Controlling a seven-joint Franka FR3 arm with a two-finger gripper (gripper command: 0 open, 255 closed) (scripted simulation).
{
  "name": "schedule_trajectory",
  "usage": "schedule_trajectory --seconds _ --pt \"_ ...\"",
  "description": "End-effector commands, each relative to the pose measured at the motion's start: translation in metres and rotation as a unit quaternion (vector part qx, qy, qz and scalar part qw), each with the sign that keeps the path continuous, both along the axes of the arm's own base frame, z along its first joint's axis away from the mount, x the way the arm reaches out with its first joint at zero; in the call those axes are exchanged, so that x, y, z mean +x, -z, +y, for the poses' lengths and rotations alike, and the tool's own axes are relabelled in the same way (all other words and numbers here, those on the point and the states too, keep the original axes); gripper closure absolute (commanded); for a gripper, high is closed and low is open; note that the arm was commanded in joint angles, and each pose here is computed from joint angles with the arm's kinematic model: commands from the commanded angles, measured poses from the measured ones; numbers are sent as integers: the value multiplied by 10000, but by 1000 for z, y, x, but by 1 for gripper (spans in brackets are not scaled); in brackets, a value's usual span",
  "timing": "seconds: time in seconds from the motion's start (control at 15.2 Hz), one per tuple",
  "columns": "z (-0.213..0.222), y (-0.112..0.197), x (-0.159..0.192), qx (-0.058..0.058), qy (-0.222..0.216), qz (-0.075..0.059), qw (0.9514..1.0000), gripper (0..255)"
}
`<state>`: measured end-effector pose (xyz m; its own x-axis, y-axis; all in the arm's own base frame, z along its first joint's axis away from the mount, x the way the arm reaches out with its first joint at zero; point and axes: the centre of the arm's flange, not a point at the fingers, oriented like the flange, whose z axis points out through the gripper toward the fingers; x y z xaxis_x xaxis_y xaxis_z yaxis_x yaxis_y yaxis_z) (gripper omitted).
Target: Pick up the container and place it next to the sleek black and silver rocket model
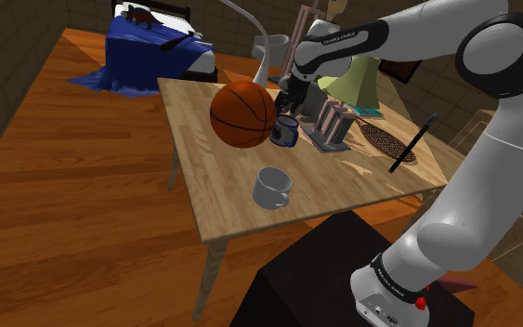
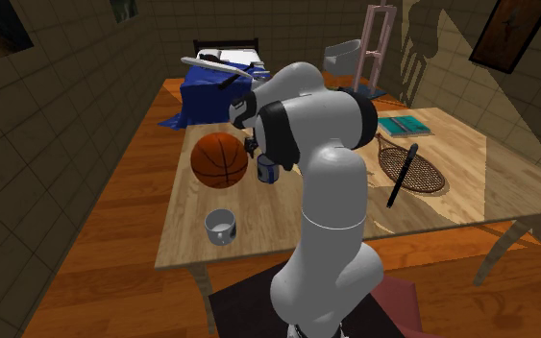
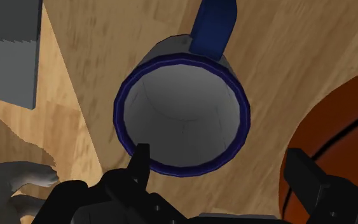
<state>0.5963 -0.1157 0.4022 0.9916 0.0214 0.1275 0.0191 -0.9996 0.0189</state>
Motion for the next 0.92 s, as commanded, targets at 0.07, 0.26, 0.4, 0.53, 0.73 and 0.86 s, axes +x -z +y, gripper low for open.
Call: schedule_trajectory --seconds 0.07,0.26,0.4,0.53,0.73,0.86 --pt "17 52 -4 67 -122 421 9990 0" --pt "17 55 -4 67 -122 421 9990 0" --pt "3 1 22 -277 1 -1235 9920 0" --pt "7 7 10 -168 36 -874 9960 0" --pt "14 14 -10 -4 87 -331 9994 0" --pt "18 16 -20 79 113 -55 9999 0"
